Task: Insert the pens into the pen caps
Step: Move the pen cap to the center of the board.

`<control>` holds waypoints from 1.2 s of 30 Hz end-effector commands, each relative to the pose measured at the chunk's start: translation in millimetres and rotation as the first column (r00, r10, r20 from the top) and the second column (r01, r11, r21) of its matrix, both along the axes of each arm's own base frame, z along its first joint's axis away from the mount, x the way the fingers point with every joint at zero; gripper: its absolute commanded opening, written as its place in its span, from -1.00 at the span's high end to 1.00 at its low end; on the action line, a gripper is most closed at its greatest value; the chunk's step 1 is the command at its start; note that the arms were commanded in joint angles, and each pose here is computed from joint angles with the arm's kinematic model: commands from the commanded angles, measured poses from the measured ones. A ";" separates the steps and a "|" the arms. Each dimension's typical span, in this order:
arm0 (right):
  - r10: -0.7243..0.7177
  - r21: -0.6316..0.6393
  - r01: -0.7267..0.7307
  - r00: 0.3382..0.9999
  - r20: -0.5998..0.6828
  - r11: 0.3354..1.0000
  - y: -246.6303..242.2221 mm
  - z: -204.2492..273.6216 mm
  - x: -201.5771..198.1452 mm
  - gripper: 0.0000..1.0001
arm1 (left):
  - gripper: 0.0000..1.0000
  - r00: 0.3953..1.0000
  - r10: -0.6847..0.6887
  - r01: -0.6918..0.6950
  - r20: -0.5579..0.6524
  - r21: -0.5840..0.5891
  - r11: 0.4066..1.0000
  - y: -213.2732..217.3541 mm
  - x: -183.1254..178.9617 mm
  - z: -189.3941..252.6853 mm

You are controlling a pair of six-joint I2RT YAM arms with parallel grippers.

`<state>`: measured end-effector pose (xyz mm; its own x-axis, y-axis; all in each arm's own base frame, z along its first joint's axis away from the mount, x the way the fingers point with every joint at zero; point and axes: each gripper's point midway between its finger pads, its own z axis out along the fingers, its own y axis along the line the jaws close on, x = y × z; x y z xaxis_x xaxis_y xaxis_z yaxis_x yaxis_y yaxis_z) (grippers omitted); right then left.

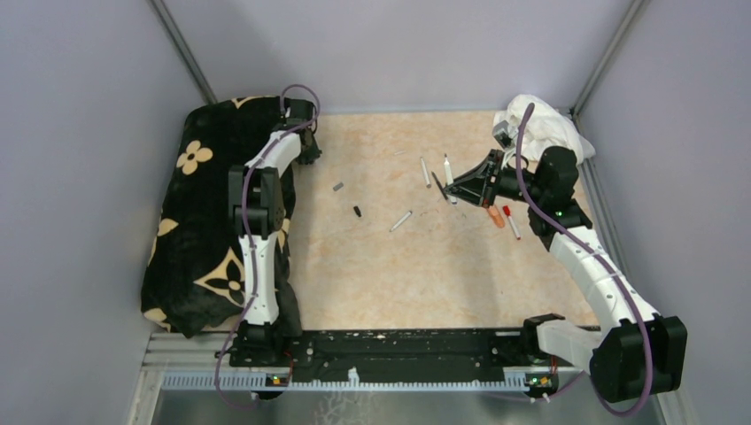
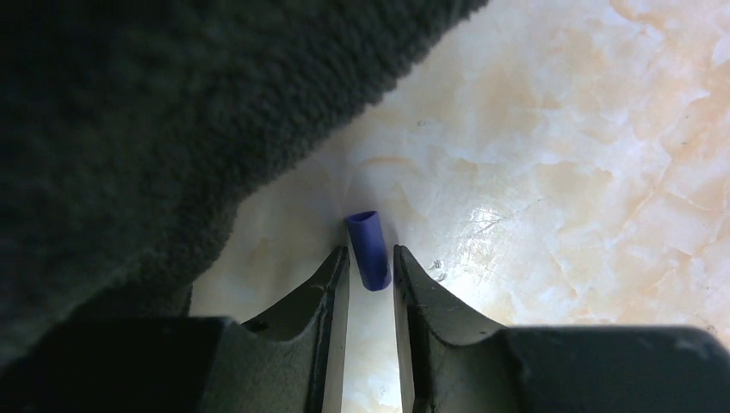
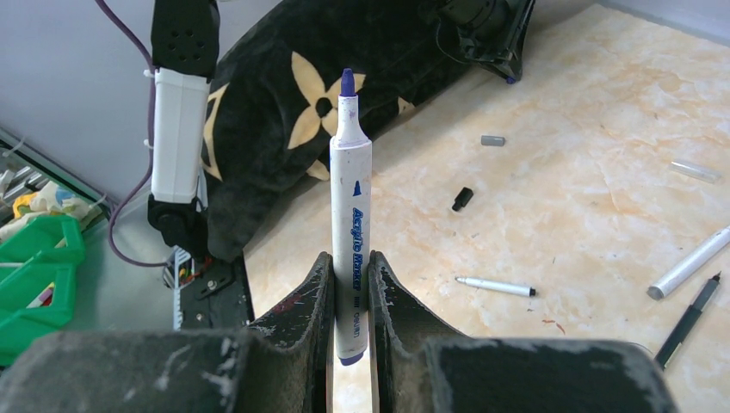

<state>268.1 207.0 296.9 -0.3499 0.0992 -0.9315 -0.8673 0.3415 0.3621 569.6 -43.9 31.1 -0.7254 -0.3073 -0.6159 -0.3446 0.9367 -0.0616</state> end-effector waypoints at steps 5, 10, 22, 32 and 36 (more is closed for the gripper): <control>0.005 0.009 -0.006 0.997 0.078 1.000 -1.5 16.5 -1.0 1.00 | 0.58 0.994 0.007 -0.007 -0.107 -0.006 1.000 10.0 -14.5 -40.7; 0.007 0.010 -0.008 0.997 0.081 1.000 -1.4 17.6 -1.2 1.00 | 0.86 0.983 -0.065 0.053 -0.172 -0.075 0.996 -5.0 -30.7 -45.3; 0.027 -0.003 -0.027 0.996 0.084 1.000 -1.1 15.2 -5.0 1.00 | 0.93 0.922 -0.302 0.250 -0.242 -0.223 0.942 -48.6 -165.2 -22.9; 0.050 -0.035 -0.047 0.994 0.096 0.998 -1.9 7.1 -9.8 1.00 | 0.94 0.788 -0.597 0.533 -0.154 -0.317 0.785 -122.6 -267.6 -6.1; 0.061 -0.059 -0.055 0.992 0.108 0.997 -3.3 4.1 -13.4 1.00 | 0.93 0.678 -0.728 0.683 -0.099 -0.281 0.674 -155.9 -286.5 -3.0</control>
